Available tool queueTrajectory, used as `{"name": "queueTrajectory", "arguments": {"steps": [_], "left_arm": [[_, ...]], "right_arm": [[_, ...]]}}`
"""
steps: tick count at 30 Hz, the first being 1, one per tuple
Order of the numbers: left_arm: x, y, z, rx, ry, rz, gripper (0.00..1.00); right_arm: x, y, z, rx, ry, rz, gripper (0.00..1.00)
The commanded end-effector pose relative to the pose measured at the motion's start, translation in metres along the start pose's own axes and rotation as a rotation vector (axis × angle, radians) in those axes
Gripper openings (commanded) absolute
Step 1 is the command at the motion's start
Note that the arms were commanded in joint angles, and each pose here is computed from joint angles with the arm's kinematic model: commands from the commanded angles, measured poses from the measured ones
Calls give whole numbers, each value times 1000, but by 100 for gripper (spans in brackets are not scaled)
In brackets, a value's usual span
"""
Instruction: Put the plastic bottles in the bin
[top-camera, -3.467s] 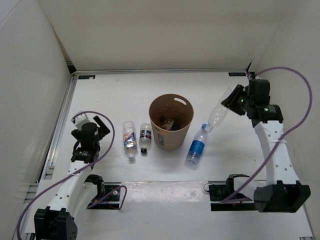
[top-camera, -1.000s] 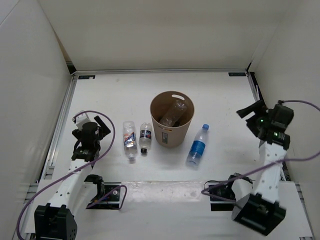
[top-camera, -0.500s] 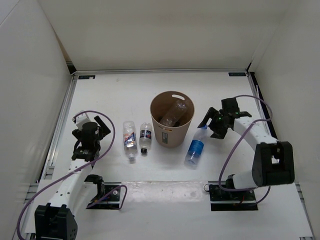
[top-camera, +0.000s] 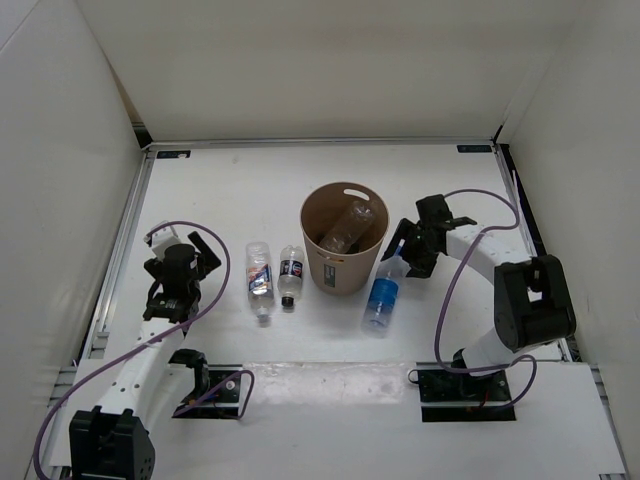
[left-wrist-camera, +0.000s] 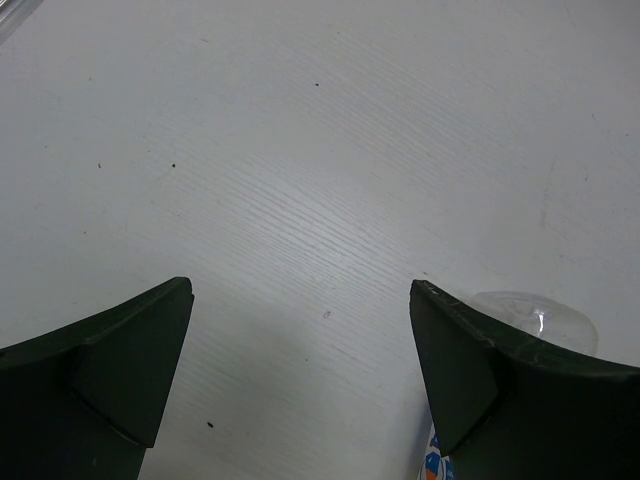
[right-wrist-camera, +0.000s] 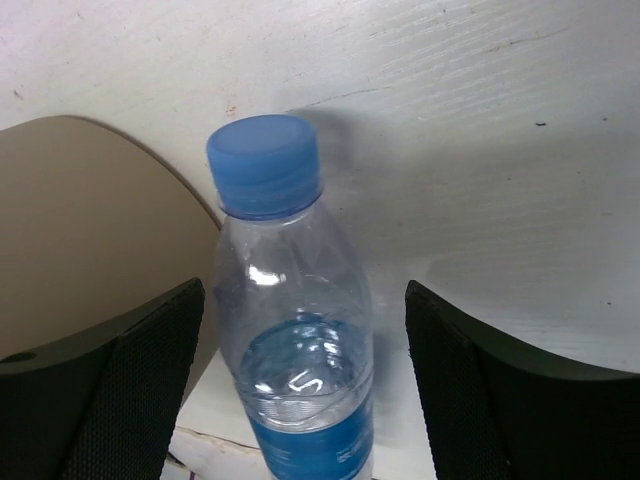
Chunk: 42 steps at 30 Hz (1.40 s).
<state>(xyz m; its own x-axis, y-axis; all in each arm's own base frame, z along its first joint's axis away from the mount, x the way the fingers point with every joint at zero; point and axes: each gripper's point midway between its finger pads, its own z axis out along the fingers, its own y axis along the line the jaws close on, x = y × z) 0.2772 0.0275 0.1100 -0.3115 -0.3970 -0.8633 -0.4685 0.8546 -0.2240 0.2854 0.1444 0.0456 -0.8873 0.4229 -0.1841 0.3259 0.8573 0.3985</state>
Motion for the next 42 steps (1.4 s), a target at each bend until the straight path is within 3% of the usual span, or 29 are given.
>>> {"name": "queueTrajectory", "arguments": {"steps": [1, 18, 23, 28, 34, 42], "left_arm": [[-18, -9, -2, 22, -36, -26, 100], [-19, -9, -3, 23, -42, -29, 100], [-19, -9, -2, 22, -41, -30, 100], [-18, -8, -2, 20, -40, -30, 100], [-18, -8, -3, 19, -41, -29, 100], [-18, -7, -3, 20, -42, -32, 100]], "right_arm": [[-4, 6, 3, -9, -19, 21, 82], [15, 5, 23, -47, 51, 77, 70], [15, 0, 27, -65, 67, 92, 46], [10, -8, 16, -61, 55, 106, 33], [-3, 1, -11, -23, -41, 58, 20], [-30, -20, -76, 76, -260, 28, 12]]}}
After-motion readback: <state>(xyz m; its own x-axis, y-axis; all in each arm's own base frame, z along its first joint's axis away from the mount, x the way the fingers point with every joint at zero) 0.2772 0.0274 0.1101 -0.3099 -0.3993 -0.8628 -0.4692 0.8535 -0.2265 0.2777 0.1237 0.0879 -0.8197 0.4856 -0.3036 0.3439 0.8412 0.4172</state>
